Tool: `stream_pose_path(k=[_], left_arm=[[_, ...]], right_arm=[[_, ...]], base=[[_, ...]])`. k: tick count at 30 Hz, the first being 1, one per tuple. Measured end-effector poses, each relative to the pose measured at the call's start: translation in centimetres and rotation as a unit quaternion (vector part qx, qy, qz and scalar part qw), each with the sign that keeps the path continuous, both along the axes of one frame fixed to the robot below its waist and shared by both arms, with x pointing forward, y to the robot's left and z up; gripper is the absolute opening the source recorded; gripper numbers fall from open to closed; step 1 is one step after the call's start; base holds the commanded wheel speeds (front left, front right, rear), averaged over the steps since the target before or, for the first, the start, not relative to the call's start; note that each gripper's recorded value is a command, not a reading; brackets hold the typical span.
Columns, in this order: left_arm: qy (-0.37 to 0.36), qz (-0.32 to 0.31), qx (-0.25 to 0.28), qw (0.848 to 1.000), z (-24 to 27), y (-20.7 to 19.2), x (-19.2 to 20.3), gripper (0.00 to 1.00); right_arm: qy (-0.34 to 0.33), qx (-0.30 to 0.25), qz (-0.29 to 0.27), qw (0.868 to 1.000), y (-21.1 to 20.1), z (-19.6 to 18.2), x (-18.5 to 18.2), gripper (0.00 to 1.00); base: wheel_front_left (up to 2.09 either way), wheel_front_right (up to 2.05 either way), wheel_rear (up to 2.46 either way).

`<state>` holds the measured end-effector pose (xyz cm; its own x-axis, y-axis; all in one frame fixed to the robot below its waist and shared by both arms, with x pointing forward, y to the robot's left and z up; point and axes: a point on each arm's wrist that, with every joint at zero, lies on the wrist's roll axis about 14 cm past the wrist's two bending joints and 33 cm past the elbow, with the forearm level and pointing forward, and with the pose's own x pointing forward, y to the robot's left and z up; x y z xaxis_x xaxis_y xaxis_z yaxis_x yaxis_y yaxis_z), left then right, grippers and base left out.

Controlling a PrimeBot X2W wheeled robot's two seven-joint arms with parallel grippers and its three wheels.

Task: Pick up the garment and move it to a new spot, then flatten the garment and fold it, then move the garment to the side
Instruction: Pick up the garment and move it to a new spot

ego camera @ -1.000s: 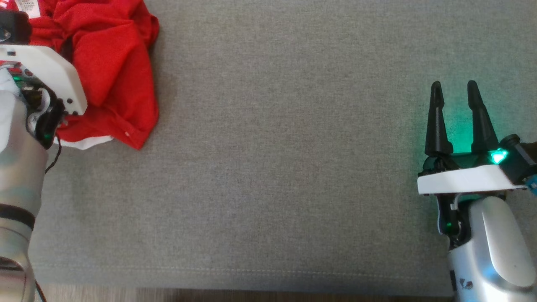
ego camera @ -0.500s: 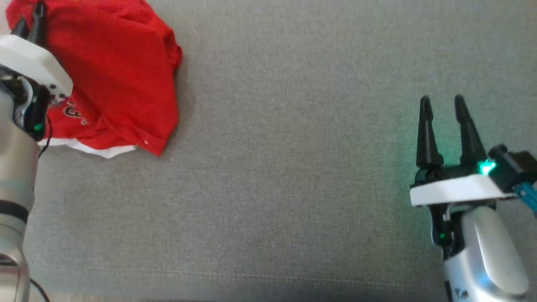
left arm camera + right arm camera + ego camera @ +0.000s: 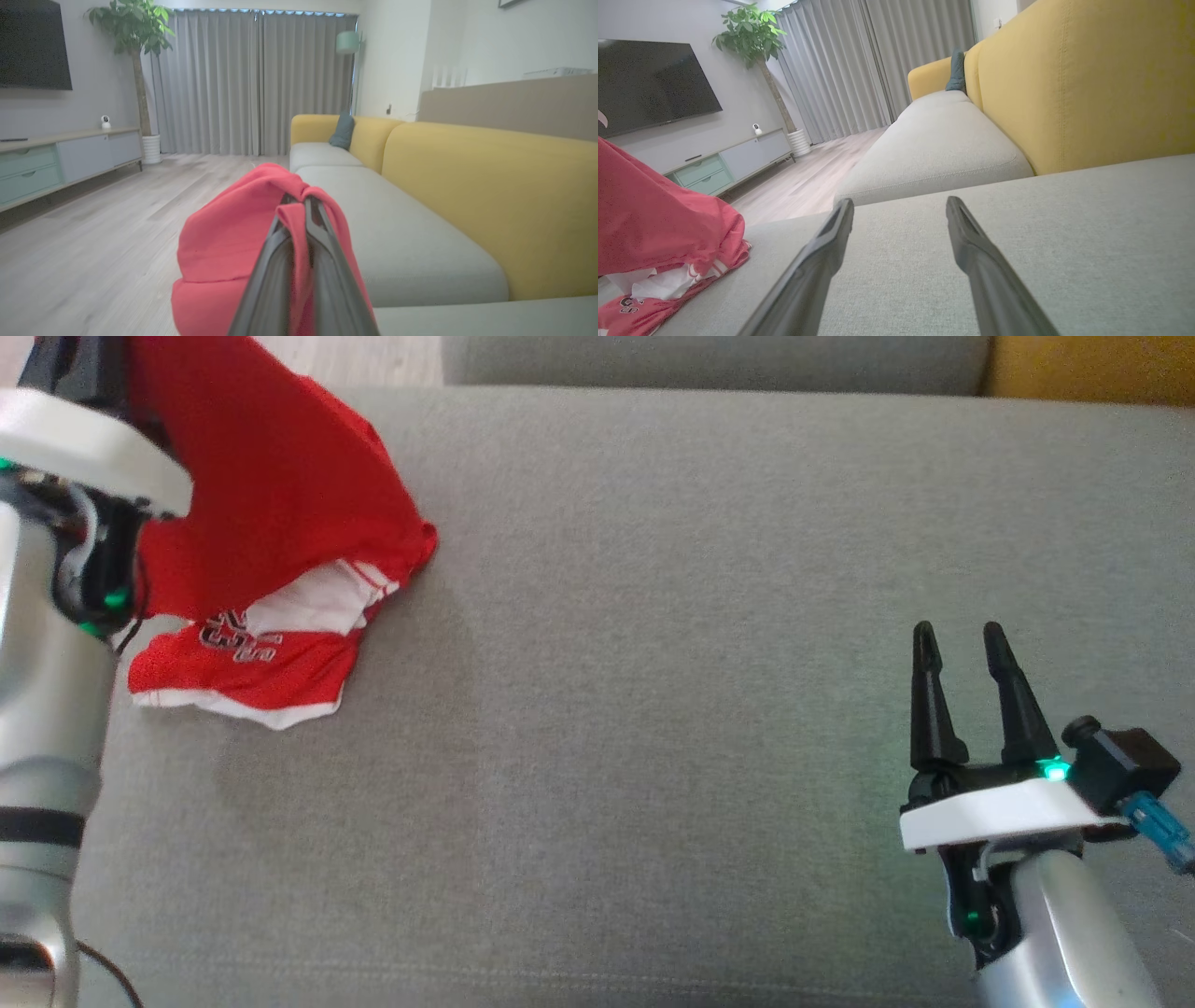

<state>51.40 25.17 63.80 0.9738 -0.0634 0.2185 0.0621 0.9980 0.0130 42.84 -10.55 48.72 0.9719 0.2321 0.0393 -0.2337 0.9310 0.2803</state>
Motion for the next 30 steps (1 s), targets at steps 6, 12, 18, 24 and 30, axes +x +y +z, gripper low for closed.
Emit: stream_pose_path(k=[6,12,18,24,30], left_arm=[[-0.067,-0.037,-0.007,0.997,5.2,-4.6,-0.5,0.00],[-0.088,-0.071,-0.004,0.994,7.6,-9.6,0.2,0.00],[-0.070,-0.181,0.007,0.981,6.6,-19.5,0.4,0.00],[-0.023,-0.275,-0.007,0.961,2.9,-28.4,0.0,0.00],[0.027,-0.347,-0.034,0.937,-0.8,-36.6,-0.9,0.00]], right_arm=[[-0.020,0.005,-0.032,0.999,-2.3,1.7,-0.8,1.00],[-0.028,0.007,-0.058,0.998,-4.3,2.4,-1.9,1.00],[-0.040,0.014,-0.098,0.994,-7.1,3.2,-3.2,1.00],[-0.057,0.019,-0.142,0.988,-10.2,4.5,-4.2,1.00],[-0.061,0.021,-0.187,0.980,-13.2,5.0,-5.8,1.00]], base=[[0.00,0.00,0.00],[0.00,0.00,0.00],[0.00,0.00,0.00],[0.00,0.00,0.00],[0.00,0.00,0.00]])
